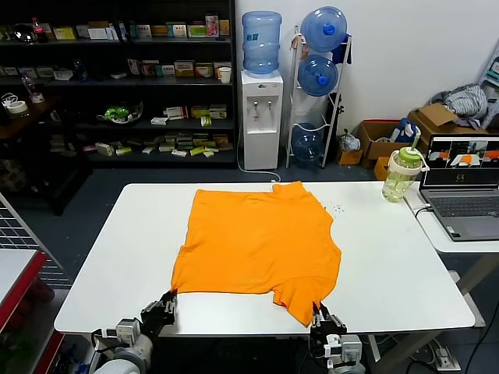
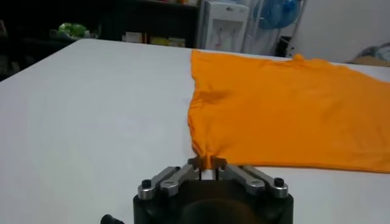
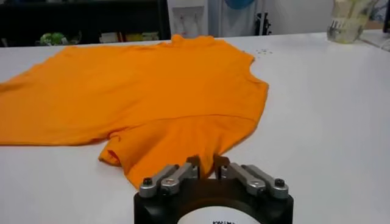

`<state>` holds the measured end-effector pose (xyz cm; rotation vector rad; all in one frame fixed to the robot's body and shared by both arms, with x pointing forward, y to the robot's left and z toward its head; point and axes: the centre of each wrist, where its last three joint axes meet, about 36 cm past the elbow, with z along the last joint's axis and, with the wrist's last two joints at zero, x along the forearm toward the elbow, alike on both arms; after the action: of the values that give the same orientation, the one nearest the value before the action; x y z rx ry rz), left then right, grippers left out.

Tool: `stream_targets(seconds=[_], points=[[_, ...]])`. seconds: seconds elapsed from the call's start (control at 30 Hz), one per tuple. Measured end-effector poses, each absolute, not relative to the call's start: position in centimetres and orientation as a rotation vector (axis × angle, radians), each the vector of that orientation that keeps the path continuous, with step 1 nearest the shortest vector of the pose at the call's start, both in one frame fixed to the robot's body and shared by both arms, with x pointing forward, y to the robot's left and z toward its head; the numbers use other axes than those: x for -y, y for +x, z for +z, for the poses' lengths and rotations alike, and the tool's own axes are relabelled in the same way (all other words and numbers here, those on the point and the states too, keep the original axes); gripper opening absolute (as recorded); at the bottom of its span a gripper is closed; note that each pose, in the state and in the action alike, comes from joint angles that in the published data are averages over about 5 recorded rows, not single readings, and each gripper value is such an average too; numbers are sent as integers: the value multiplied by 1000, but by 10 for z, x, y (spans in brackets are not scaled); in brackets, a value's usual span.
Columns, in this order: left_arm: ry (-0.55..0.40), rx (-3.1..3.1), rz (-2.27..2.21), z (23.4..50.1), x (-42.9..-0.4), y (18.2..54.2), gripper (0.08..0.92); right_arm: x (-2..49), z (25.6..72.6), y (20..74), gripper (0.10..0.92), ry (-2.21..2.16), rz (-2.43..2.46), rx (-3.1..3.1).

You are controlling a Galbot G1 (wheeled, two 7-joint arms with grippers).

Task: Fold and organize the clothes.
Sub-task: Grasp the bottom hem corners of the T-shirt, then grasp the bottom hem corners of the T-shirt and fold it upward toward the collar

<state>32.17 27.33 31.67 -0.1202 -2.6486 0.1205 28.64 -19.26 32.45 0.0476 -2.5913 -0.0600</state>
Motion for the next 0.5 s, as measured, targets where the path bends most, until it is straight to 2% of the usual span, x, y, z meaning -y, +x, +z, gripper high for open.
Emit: stream_targets(seconds=[0.13,0.5], points=[[-122,2654,124,319,-272,321,90,195,328,284,124,49,-67,2599],[-118,2657,141,335,-273,309,90,210,349,254,124,52,-77,2610]])
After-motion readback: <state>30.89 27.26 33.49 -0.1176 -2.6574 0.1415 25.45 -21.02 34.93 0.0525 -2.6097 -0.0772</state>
